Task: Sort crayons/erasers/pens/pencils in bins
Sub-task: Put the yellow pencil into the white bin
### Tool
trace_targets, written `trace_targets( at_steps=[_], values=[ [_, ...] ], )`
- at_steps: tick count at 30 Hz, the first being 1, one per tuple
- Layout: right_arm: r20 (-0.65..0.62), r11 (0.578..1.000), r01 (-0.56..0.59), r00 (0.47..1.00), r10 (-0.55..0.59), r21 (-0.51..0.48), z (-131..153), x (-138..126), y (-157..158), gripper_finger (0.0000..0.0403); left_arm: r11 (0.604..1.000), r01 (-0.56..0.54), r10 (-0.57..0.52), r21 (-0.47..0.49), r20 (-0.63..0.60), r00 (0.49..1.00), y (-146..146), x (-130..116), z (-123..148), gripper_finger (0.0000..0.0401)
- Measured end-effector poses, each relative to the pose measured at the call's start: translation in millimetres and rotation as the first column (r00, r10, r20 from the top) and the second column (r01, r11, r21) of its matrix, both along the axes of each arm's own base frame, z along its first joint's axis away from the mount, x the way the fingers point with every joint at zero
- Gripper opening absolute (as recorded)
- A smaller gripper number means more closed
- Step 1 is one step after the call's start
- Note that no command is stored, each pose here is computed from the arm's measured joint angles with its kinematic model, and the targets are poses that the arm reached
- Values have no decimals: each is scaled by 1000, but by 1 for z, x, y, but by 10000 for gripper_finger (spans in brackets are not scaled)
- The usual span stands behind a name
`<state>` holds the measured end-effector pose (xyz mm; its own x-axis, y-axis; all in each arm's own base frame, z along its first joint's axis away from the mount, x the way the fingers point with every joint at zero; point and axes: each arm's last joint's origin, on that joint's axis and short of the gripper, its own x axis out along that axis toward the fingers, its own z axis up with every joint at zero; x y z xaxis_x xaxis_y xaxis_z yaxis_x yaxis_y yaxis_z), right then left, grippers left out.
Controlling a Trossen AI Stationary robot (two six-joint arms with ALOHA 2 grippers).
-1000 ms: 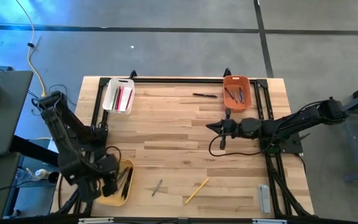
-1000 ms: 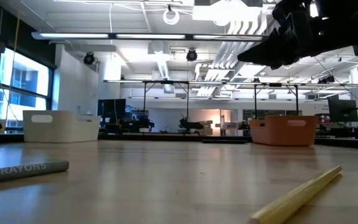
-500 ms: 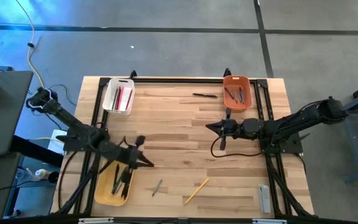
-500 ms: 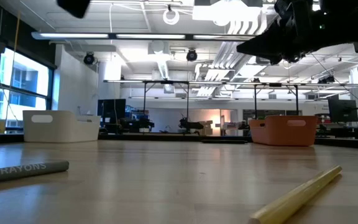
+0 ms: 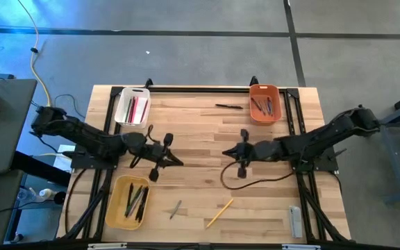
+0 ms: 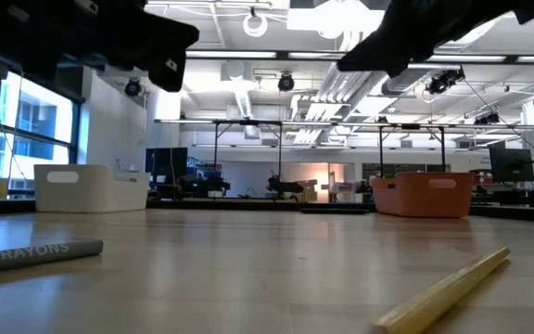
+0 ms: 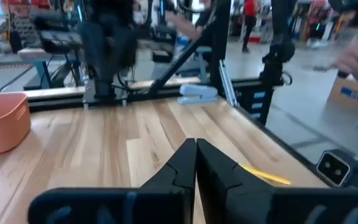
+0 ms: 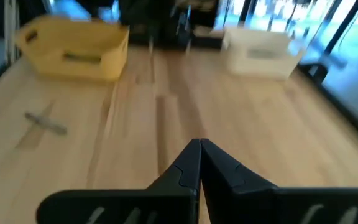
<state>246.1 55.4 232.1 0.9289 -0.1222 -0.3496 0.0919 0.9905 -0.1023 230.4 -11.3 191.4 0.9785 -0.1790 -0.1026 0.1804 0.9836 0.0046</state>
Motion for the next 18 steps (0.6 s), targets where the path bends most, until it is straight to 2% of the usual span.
trace_targets(
  at_steps=[4,7,13,18],
  values=[
    [-156,999,-13,988,20,49,-7,22,18,2,1000,0,1,-20,71,997,11,-5,-14,0],
    [-282,991,-50,956,82,121,-15,38,35,16,999,-32,35,-29,105,994,18,-10,-20,0],
    [-510,974,-86,840,185,212,-27,66,70,87,997,-74,76,-31,77,994,27,-12,-29,0],
    [-662,966,-120,708,245,229,-37,81,94,139,997,-76,79,-31,76,994,27,-12,-29,0]
  ],
)
